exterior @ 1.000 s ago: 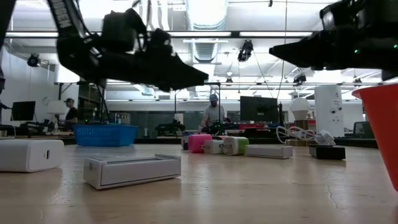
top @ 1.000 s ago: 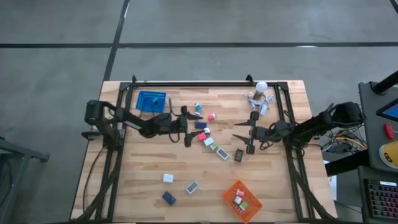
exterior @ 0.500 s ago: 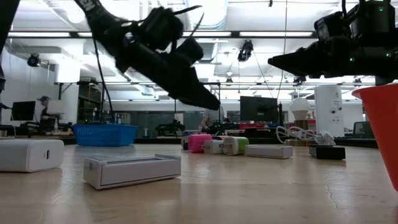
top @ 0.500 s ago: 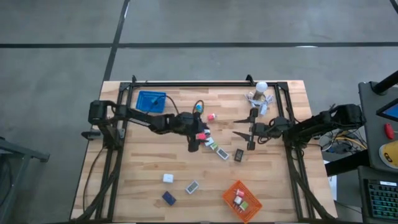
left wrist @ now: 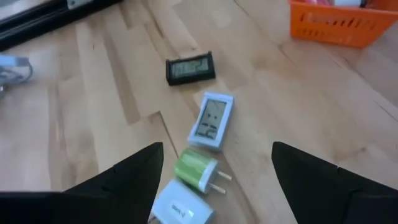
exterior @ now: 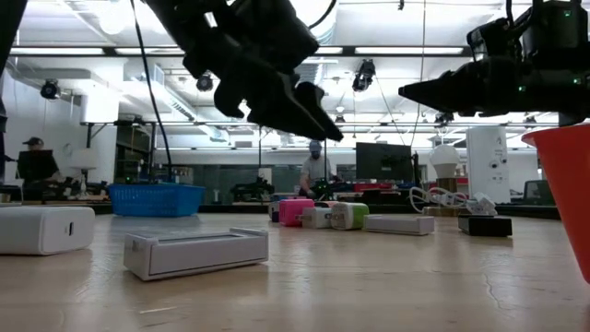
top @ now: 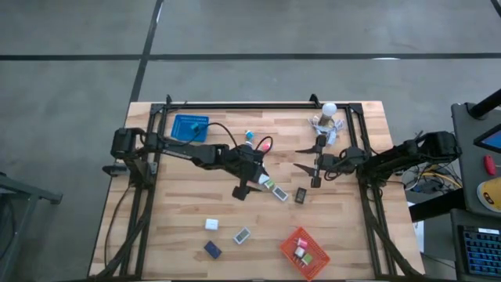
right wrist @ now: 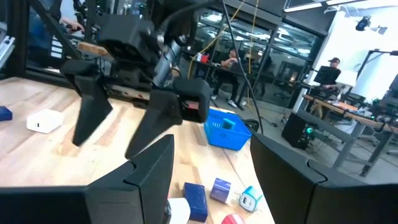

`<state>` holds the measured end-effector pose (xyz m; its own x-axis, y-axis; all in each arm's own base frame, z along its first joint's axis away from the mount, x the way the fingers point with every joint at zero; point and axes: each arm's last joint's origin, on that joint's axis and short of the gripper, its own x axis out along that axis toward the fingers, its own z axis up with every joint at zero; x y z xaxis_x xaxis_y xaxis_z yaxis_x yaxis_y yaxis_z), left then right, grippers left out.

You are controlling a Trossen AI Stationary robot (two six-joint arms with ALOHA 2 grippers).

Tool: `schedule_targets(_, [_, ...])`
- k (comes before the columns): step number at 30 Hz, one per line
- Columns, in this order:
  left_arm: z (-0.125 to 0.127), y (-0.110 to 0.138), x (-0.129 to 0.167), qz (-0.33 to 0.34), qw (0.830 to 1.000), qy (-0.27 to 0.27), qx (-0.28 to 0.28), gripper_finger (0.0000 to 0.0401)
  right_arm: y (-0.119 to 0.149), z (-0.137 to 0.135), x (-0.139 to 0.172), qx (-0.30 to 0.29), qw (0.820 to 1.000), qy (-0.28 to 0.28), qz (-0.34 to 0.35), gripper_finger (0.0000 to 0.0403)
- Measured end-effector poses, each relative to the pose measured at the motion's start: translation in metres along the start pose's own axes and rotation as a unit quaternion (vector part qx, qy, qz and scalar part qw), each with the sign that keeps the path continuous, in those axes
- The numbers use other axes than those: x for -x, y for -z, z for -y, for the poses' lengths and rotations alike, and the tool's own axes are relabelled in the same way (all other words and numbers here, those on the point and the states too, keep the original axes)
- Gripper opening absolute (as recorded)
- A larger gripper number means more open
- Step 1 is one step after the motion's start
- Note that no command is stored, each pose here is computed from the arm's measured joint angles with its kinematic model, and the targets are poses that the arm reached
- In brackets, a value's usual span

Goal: Pick & Place Office items
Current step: Put the top white digital clock into the blue bin

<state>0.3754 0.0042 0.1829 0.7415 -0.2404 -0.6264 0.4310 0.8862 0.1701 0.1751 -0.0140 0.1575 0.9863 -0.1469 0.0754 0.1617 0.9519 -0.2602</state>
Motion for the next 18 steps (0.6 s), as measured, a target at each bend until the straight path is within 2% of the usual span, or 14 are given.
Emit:
schedule_targets(4, [-0.002, -0.007, -0.005, 0.016, 1.000, 0.011, -0.014, 0.0303, 0.000, 0.001, 0.000, 0.007, 1.000, 0.024, -0.006, 0.0210])
schedule_targets(8, [-0.002, -0.007, -0.035, 0.005, 0.999, 0.051, -0.018, 0.0303, 0.001, 0.005, 0.000, 0.015, 0.999, 0.045, -0.013, 0.0210])
schedule_targets(13, [-0.003, -0.012, -0.073, -0.065, 0.992, 0.105, -0.040, 0.0303, 0.003, 0.009, 0.000, 0.014, 0.998, 0.057, -0.017, 0.0210])
schedule_targets(18, [-0.010, -0.026, -0.087, -0.086, 0.986, 0.132, -0.059, 0.0303, 0.004, 0.010, 0.002, 0.012, 0.997, 0.072, -0.025, 0.0210])
